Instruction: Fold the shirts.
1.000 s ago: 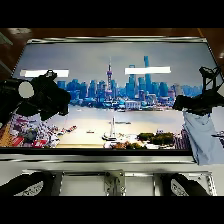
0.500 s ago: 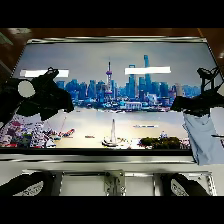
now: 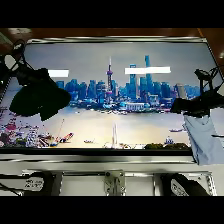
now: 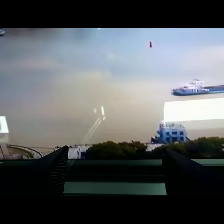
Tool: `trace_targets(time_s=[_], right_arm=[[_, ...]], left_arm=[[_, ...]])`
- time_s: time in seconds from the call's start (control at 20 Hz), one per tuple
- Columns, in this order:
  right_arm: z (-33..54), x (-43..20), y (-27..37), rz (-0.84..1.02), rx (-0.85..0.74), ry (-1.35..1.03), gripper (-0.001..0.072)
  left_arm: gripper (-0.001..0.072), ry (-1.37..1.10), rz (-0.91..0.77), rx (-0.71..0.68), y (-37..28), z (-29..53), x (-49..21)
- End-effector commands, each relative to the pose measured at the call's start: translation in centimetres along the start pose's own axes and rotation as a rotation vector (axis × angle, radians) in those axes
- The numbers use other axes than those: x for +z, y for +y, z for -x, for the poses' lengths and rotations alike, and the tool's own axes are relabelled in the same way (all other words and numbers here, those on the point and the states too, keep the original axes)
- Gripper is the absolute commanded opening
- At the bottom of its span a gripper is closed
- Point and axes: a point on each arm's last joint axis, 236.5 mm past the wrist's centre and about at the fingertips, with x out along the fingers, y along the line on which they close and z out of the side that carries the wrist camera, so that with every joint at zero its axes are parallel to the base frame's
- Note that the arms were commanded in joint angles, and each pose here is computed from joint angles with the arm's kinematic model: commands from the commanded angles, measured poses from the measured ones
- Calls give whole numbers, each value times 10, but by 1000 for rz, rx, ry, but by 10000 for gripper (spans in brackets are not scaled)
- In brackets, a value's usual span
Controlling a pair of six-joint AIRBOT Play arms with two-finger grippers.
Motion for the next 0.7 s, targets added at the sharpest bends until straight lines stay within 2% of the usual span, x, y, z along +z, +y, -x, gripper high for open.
trace_targets(time_s=[0.0, 0.25, 0.5, 0.65], right_arm=[[0, -2, 0, 1, 2, 10, 693], [0, -1, 0, 2, 2, 3, 693], [0, 8, 0, 1, 1, -33, 693], [0, 11, 0, 0, 1, -48, 693]], left_arm=[[705, 115, 68, 102, 65, -40, 16], [705, 283, 283, 180, 123, -104, -19], [705, 233, 300, 176, 140, -144, -13], [705, 192, 286, 116, 129, -165, -5]])
